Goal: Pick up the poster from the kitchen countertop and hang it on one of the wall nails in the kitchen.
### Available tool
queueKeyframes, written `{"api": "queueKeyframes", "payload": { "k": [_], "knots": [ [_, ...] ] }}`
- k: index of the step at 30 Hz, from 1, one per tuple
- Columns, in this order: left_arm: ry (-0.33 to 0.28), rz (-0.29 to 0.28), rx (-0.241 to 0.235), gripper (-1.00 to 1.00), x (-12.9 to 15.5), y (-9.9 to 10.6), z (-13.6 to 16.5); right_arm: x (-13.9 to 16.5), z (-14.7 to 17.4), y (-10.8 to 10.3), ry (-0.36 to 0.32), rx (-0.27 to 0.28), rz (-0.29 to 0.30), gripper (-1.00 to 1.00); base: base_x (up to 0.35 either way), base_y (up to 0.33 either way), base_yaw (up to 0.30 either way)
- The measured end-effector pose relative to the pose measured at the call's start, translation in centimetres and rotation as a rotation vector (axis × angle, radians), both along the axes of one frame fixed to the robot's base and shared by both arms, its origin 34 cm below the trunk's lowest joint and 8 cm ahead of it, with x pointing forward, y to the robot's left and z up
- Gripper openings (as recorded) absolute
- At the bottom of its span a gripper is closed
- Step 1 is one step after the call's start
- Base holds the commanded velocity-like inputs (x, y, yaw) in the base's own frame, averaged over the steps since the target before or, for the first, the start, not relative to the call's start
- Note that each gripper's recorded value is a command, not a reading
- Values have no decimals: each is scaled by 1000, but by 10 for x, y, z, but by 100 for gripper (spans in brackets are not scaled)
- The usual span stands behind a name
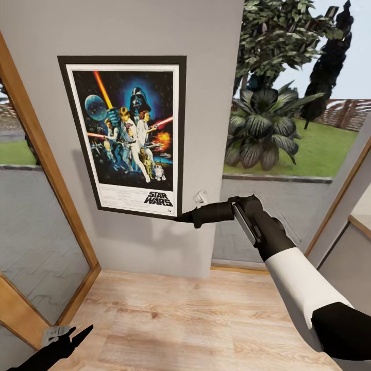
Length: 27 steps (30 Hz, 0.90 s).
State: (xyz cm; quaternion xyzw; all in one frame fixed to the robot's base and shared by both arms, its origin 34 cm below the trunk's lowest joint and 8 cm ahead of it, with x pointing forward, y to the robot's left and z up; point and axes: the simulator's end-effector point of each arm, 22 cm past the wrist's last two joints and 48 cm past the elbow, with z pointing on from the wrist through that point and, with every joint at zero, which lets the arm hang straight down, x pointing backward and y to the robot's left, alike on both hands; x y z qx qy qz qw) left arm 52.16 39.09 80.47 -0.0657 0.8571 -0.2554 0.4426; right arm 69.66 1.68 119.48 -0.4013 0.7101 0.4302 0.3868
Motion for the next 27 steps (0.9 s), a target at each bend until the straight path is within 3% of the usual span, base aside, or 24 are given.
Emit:
{"api": "queueKeyframes", "payload": {
  "k": [27],
  "knots": [
    [0,0,0,100,0,0,0,0,-1,0,3,0,0,-100,29,1,0]
  ]
}}
